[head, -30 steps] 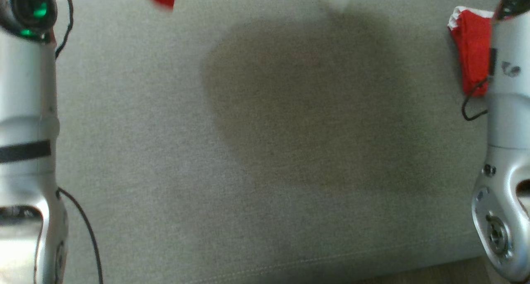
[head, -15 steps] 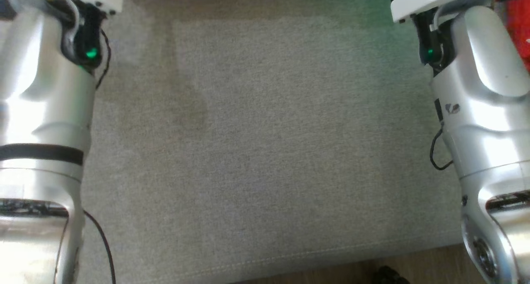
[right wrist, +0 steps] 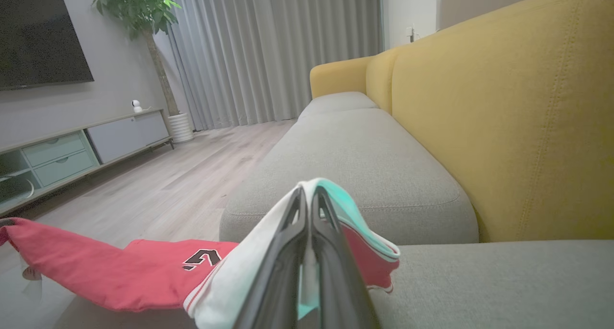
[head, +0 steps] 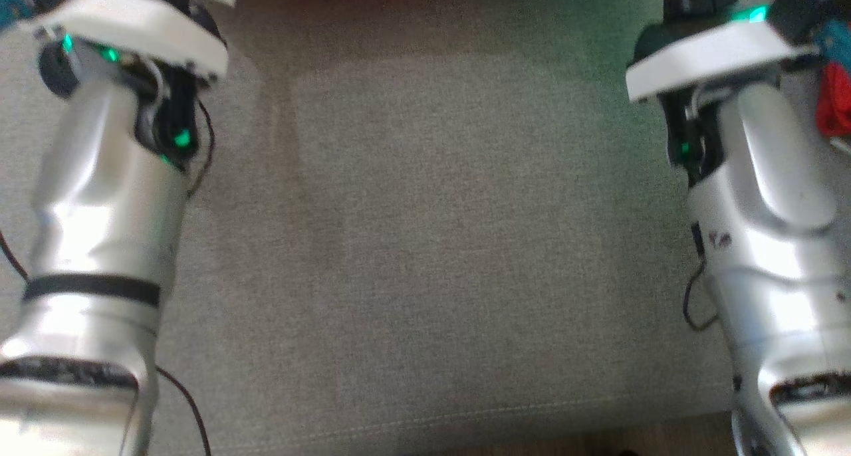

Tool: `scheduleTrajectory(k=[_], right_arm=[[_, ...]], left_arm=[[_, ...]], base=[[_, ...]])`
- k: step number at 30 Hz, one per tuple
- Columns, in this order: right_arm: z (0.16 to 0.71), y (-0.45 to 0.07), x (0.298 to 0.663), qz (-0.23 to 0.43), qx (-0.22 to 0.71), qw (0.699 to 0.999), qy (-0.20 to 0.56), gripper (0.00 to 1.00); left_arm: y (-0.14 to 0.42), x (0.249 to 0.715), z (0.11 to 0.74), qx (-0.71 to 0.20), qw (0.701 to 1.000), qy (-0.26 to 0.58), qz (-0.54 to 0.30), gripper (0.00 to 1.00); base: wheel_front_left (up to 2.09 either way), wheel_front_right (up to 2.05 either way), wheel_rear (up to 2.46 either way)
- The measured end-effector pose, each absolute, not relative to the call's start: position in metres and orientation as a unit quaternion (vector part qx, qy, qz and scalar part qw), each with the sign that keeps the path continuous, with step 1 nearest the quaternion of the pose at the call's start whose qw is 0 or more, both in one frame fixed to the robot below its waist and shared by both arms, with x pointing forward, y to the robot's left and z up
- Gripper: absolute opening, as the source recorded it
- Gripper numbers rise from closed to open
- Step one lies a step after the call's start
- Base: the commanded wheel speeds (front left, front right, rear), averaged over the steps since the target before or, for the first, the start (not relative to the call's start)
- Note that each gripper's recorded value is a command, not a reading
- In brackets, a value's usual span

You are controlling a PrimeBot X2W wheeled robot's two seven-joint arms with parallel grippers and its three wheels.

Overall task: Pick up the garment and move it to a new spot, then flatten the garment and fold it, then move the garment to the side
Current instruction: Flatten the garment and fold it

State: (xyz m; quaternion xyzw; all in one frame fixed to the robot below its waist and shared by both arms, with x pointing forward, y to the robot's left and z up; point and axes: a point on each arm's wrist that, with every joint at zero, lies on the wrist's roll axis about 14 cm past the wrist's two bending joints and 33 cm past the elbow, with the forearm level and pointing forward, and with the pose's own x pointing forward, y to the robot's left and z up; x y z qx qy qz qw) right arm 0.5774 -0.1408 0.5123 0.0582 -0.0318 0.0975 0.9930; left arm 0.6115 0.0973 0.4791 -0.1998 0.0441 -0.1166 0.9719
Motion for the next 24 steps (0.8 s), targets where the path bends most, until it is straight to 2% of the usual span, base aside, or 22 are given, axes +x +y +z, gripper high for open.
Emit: scheduleTrajectory(k=[3,14,24], right_arm=[[0.509,-0.143,0.562,0.091,0.069,0.993,-0.029,0.00],[0.497,-0.145,0.457,0.077,0.112,0.991,-0.020,0.00],[0.485,-0.152,0.368,0.058,0.129,0.990,0.005,0.00]], left_arm=[[0.098,0.593,0.476,-0.216,0.968,0.049,-0.117,0.00],[0.117,0.482,0.474,-0.251,0.958,0.055,-0.125,0.00],[0.120,0.376,0.441,-0.259,0.953,0.102,-0.118,0.00]], base=[[0.00,0.00,0.00],[0.00,0.00,0.00],[0.00,0.00,0.00]])
